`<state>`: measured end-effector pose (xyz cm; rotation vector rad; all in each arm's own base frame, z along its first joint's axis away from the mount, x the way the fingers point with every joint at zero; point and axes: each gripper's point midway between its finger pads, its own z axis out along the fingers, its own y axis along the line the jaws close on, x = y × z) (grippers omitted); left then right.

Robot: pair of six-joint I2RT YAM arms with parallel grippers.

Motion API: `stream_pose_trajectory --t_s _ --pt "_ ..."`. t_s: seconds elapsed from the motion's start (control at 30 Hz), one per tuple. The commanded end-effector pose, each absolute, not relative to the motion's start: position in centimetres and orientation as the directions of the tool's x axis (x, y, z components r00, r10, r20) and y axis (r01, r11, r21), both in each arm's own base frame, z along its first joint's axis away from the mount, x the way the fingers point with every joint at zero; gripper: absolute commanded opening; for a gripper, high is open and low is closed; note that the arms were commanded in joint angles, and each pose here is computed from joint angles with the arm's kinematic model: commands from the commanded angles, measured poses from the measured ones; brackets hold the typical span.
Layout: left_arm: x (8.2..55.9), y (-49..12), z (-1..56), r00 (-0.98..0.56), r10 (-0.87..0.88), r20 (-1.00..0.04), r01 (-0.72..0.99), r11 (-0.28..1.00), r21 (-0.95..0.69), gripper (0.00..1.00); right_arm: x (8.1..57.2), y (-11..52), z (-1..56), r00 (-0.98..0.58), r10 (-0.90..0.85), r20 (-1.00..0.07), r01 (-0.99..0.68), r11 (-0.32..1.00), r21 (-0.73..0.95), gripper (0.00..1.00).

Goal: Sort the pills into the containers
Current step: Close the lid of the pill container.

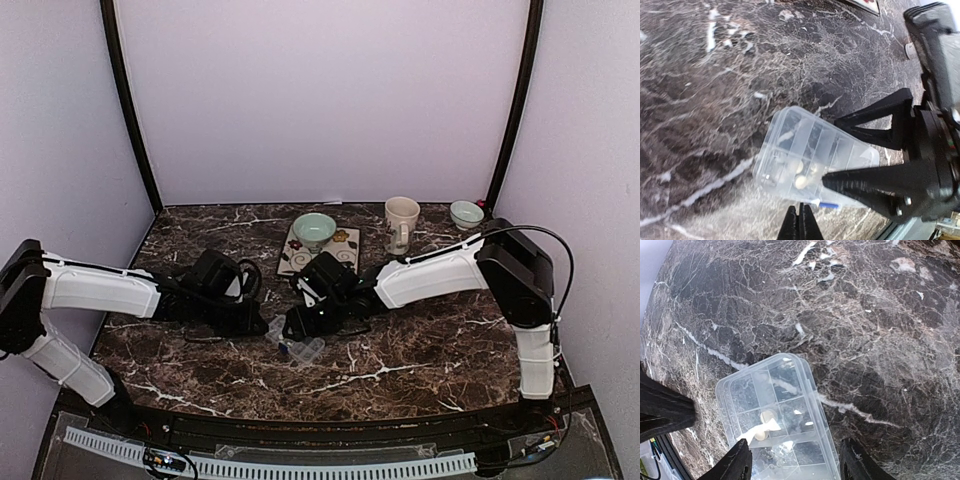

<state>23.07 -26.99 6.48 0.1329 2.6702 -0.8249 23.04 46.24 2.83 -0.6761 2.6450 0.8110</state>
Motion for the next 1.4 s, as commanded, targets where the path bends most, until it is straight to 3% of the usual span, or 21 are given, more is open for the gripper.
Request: stream_pose_trajectory --t_s 0.0,0.9,1.13,1.37 --pt "24.4 -28.6 7.0 -0.927 0.044 -0.372 0.249 0.815 -0.524 0.0 19.0 40.3 -3.6 -0.875 -0.448 -0.185 -0.484 0.828 0.283 0.61" --pt "22.7 -29.3 2.7 -0.958 0.126 -0.256 0.246 0.821 -0.516 0.0 19.6 41.6 -1.5 -0.784 -0.508 -0.356 -0.602 0.764 0.234 0.69" --pt "22.9 -29.5 2.7 -0.957 0.126 -0.26 0.248 0.819 -0.517 0.0 19.4 42.7 -0.1 -0.76 -0.518 -0.392 -0.63 0.737 0.246 0.86" --pt "22.9 -29.5 2.6 -0.957 0.127 -0.259 0.248 0.82 -0.516 0.0 19.0 43.7 0.3 -0.73 -0.549 -0.408 -0.664 0.712 0.229 0.9"
